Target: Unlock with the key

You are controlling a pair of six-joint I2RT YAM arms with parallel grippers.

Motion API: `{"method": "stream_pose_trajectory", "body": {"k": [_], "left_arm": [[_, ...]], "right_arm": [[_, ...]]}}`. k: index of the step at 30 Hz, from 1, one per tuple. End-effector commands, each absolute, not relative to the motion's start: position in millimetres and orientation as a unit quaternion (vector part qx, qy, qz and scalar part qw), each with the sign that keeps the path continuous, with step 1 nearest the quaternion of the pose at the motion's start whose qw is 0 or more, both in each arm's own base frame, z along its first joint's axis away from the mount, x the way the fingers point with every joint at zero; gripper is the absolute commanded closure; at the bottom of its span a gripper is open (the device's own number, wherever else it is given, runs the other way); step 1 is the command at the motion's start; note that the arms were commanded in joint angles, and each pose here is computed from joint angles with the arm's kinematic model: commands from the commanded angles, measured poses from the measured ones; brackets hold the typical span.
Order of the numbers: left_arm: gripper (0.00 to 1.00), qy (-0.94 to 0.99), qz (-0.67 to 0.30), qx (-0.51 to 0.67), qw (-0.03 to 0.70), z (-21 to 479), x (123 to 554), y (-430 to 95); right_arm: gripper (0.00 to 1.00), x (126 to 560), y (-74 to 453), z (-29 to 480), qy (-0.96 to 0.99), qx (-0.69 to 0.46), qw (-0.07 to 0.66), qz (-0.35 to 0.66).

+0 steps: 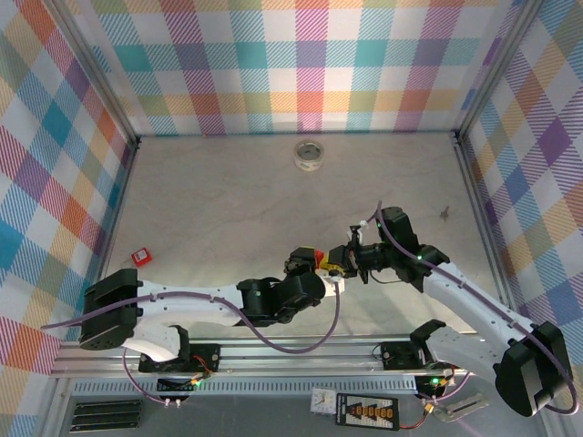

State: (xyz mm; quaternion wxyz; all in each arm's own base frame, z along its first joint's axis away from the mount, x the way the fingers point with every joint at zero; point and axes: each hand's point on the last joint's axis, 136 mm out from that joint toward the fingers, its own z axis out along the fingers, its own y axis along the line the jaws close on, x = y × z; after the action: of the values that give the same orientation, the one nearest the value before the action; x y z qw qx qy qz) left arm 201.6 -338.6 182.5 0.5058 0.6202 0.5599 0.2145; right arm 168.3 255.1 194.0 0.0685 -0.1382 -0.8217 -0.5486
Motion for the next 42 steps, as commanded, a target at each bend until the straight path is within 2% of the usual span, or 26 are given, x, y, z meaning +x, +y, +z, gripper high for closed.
{"method": "stream_pose_trajectory", "body": {"k": [1, 3, 7, 9, 12, 15, 23, 29, 42], "left_arm": [[1.0, 0.535, 0.059, 0.584, 0.608, 242, 169, -387], [1.0, 0.551, 0.046, 0.58, 0.599, 241, 172, -383], [1.0, 0.621, -0.021, 0.548, 0.56, 244, 186, -369], [1.0, 0.647, -0.047, 0.537, 0.54, 242, 191, -361], [1.0, 0.683, -0.077, 0.519, 0.508, 234, 198, -351], [1.0, 0.71, -0.099, 0.492, 0.494, 232, 204, -344], [1.0, 0.753, -0.175, 0.423, 0.473, 241, 215, -340], [1.0, 0.775, -0.131, 0.428, 0.446, 218, 230, -335], [1.0, 0.836, -0.059, 0.485, 0.251, 120, 250, -307]], "right_arm": [[1.0, 186, 264, 221, -0.796, -0.126, 0.03, -0.591], [0.97, 187, 261, 221, -0.8, -0.128, 0.032, -0.585], [0.64, 196, 239, 221, -0.817, -0.143, 0.007, -0.558], [0.43, 202, 223, 222, -0.827, -0.151, -0.017, -0.542], [0.24, 209, 206, 224, -0.832, -0.154, -0.042, -0.531], [0.12, 213, 194, 229, -0.837, -0.148, -0.073, -0.522], [0.03, 216, 178, 228, -0.851, -0.131, -0.139, -0.489], [0.01, 209, 169, 207, -0.866, -0.118, -0.153, -0.461], [0.01, 197, 153, 210, -0.881, -0.114, -0.188, -0.419]]}}
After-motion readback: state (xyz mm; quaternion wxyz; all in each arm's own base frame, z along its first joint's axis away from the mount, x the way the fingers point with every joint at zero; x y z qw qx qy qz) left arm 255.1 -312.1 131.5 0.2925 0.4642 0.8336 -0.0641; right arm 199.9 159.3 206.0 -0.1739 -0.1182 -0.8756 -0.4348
